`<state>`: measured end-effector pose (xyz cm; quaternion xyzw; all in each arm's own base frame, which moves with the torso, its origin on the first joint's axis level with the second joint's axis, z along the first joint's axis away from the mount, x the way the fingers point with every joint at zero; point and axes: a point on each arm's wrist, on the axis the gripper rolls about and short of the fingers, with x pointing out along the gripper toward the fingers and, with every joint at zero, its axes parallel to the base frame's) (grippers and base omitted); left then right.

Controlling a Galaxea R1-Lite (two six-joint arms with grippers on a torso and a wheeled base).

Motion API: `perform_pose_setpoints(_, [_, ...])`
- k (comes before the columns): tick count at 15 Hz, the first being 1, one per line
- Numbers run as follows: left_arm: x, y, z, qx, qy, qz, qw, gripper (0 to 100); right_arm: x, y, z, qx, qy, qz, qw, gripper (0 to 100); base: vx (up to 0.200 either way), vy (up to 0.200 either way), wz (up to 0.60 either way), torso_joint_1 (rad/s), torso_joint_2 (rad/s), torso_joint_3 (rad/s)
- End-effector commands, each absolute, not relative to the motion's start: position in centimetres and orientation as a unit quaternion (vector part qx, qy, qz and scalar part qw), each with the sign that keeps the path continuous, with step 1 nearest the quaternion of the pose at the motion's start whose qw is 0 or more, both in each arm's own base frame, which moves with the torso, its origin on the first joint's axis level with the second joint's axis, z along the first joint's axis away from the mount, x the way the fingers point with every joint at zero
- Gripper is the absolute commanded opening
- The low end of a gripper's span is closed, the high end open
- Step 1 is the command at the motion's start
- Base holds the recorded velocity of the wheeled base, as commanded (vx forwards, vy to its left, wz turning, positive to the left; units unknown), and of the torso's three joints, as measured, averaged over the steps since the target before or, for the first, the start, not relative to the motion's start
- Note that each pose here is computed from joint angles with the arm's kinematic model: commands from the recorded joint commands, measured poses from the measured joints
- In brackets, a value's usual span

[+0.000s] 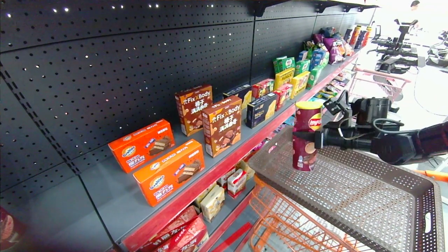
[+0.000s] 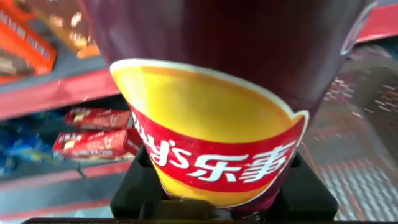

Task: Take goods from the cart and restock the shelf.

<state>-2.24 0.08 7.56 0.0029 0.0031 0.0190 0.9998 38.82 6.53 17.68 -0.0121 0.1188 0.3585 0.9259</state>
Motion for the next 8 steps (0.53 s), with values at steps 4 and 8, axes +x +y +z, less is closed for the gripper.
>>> perform_pose_setpoints(4, [-2.2,0.1,7.6,0.003,0.003,0.019,1.0,100,27.8,5.6,26.3,0.019,0.075,0.27,0.96,0,0.0,0.0,0.0,0.0,0.0,0.0])
perform_pose_setpoints(8, [-2.2,0.1,7.6,0.003,0.003,0.02,1.0,100,20.5,2.7,28.0,0.06,0.065,0.201,0.976,0,0.0,0.0,0.0,0.0,0.0,0.0])
